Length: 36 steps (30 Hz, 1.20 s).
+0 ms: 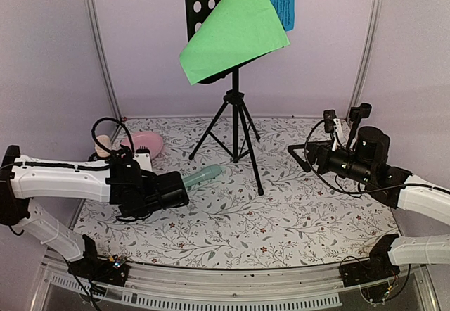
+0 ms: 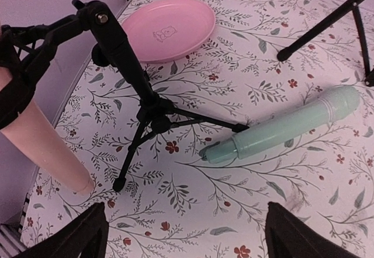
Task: Pack up the instrument practice props
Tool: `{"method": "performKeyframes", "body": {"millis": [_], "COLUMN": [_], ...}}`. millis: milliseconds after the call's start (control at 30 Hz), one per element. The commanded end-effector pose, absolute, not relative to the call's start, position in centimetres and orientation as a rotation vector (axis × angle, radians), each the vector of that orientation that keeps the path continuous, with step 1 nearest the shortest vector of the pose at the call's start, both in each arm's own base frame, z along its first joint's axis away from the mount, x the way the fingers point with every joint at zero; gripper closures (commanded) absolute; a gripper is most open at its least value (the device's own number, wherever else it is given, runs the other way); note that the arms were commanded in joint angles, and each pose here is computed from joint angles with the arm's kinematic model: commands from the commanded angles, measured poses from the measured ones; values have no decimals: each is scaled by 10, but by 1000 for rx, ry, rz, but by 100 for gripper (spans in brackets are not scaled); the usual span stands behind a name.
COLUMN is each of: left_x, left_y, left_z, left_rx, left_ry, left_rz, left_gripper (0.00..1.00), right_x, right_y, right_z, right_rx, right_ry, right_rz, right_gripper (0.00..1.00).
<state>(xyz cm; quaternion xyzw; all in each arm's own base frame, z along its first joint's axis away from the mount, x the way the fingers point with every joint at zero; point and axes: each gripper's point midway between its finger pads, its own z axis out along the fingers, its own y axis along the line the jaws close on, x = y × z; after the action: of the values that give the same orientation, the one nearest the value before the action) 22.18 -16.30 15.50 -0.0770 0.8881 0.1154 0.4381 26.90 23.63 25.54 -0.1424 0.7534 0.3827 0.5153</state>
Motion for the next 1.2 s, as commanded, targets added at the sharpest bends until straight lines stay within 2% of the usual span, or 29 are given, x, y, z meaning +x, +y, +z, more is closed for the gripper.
{"method": "performKeyframes", "body": {"millis": [0,133,400,767,900,1167], "left_x": [232,245,289,330,338,347], "left_y": [-148,-127,-134,-98,-96,-94], "left_z": [143,134,119,118,116,114], "left_rx": [-262,-332,-211,-277,-253,-227], "left_ry": [2195,2147,2158,2108,2102,2083], "left_rz": [337,392,266,252,238,251], "left_gripper": [8,12,24,30,43,51], "right_x": [265,266,265,268,269,270], "right_y": [239,237,239,240,241,242], "right_z": [265,264,265,260,258,257], "right_rx": [-361,-356,-367,-363,-366,-367], "right_ry": [1787,1790,1790,1803,1810,1813], "right_rz": [935,927,937,921,923,923], "right_gripper": [2,2,2,2,2,2]}}
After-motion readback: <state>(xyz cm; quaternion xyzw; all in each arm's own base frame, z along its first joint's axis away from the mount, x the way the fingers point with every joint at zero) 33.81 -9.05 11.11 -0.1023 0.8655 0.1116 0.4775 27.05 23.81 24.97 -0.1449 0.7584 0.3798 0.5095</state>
